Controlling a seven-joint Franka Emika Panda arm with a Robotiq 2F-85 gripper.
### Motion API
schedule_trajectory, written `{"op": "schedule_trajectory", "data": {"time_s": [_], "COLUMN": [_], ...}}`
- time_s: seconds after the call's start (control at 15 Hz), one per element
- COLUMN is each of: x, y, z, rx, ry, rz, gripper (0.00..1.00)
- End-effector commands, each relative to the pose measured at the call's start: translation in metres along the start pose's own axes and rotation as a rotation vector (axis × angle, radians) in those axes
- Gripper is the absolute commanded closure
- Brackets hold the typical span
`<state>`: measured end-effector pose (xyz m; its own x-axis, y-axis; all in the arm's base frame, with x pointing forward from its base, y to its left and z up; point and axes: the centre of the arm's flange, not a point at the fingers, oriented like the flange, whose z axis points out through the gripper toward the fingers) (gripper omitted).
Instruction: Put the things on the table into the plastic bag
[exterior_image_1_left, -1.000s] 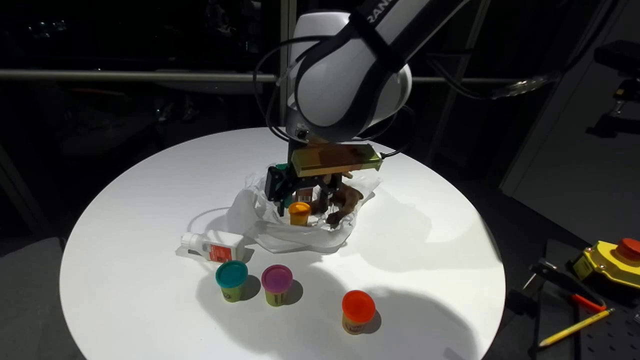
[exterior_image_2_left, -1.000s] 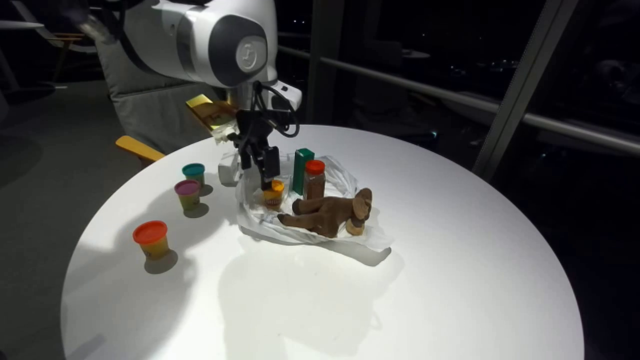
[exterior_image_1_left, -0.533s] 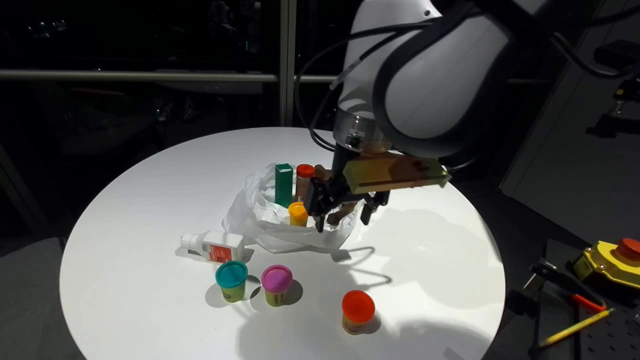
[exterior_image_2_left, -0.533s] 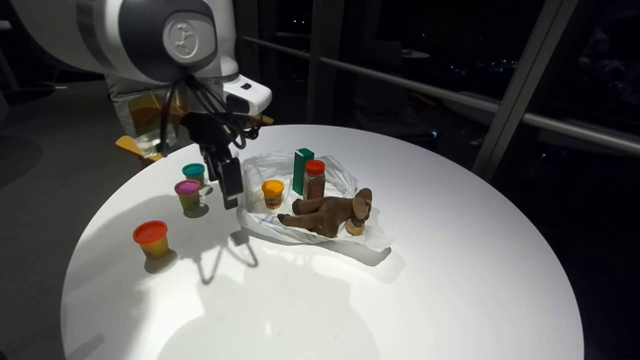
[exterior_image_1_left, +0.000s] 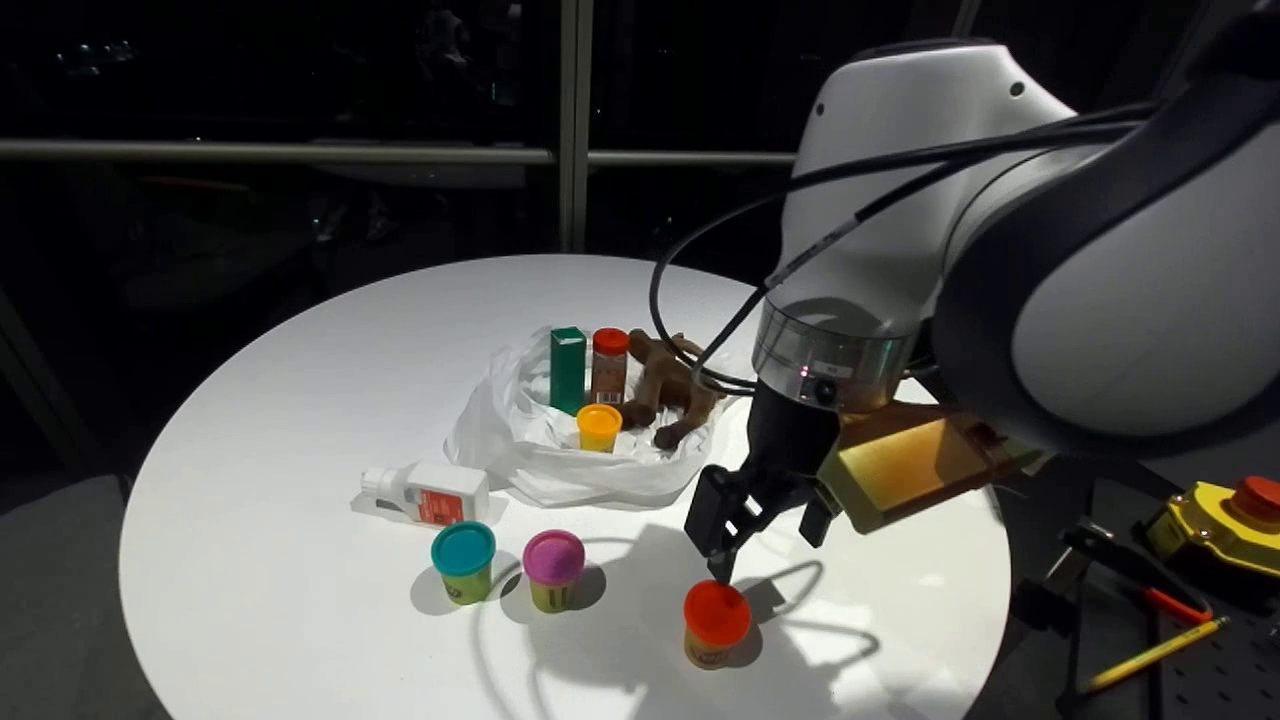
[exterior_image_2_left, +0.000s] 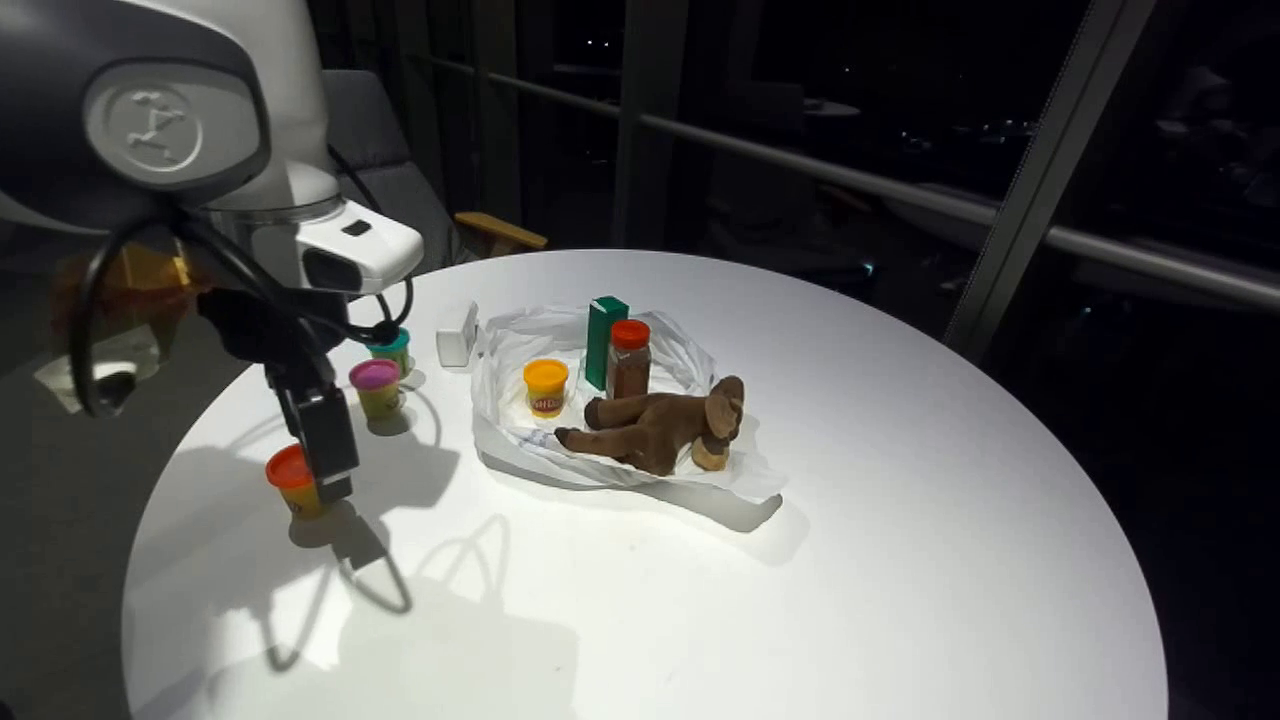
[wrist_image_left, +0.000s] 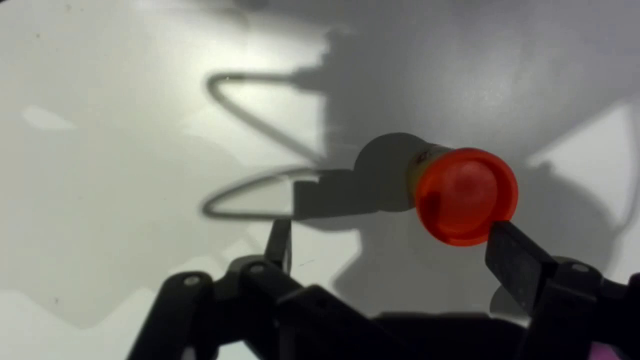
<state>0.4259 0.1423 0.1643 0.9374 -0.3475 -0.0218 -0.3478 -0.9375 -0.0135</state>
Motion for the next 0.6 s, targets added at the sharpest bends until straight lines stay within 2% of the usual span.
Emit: {"op": "schedule_trajectory", "data": {"time_s": [0.0,0.53], "x": [-0.026,-0.039], "y": [-0.013,-0.049], "z": [-0.011,0.012], "rx": [0.027,-0.026], "ry": [0.052,0.058], "rz": [-0.073,-0.215], "gripper": [0.00,0.00]}}
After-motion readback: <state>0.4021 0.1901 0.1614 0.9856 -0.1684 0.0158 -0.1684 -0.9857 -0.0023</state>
